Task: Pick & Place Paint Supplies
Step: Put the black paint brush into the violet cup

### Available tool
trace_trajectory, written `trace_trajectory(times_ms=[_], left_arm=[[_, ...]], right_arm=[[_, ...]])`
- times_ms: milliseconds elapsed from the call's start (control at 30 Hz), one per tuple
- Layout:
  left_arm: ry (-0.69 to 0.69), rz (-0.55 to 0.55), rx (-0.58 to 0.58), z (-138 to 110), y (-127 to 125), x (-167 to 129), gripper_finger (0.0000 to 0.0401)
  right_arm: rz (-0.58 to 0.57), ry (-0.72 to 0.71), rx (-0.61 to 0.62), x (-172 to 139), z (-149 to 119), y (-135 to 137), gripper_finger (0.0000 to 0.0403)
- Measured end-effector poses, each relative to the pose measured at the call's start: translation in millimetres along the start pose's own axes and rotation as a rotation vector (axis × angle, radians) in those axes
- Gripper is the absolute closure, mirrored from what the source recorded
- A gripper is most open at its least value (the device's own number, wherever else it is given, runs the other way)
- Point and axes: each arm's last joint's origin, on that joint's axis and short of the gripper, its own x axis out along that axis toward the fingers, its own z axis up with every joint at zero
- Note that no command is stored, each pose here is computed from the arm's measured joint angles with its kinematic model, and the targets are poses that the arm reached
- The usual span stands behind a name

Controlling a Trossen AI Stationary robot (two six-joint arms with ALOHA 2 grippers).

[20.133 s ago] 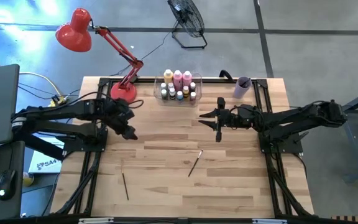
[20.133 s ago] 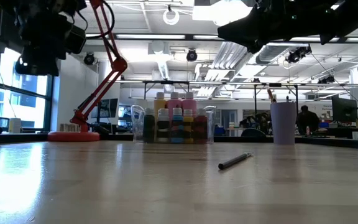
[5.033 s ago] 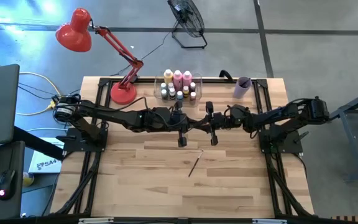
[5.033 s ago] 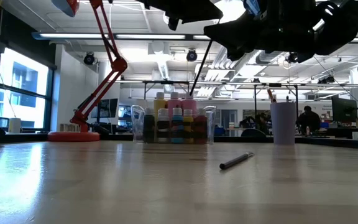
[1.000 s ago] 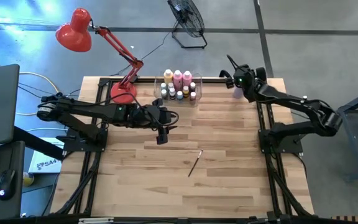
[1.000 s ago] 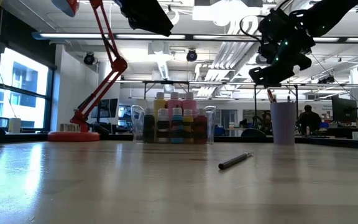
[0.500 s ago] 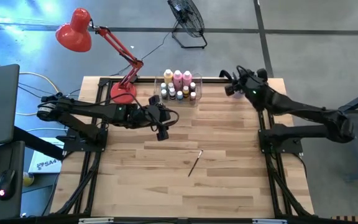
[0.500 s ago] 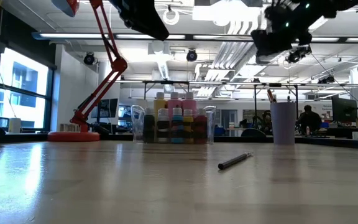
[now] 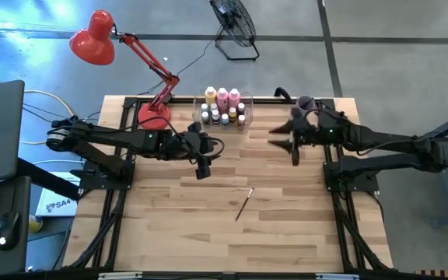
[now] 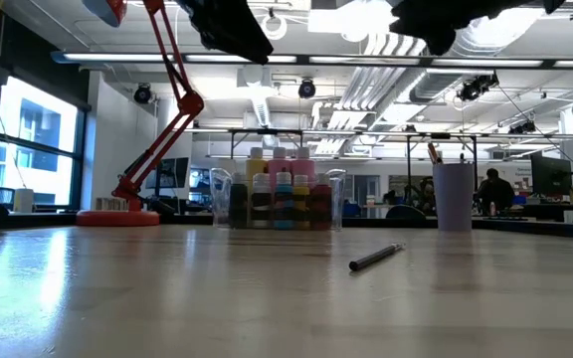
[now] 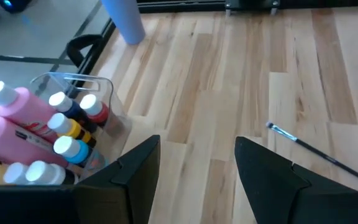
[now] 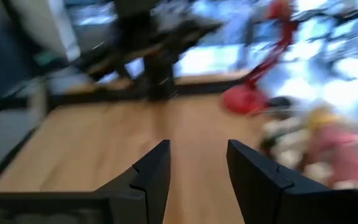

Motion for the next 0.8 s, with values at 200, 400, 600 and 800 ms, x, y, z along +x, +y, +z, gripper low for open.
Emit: trace_trajectory(times_ms=[200,400,600,800], left_arm=[[-0.003,-0.005,-0.077,0.3,-0.2,0.0,0.0198],[-0.001,-0.012,-0.106,0.1,-1.1,1.8,0.0198],[0.028,-0.030,-0.103,-4.7,-11.8,16.3,0.0198],[0.003,0.045,-0.038,-6.4,-29.2,22.4,0.0198]], right_arm=[[0.202,0.190,0.022,6.2,-19.1,12.4,0.0254],[0.263,0.248,0.011,19.0,-27.2,24.2,0.0259],[0.264,0.274,-0.058,31.2,-33.8,38.0,0.0297],[0.352,0.265,-0.193,25.3,-34.8,55.7,0.0390]])
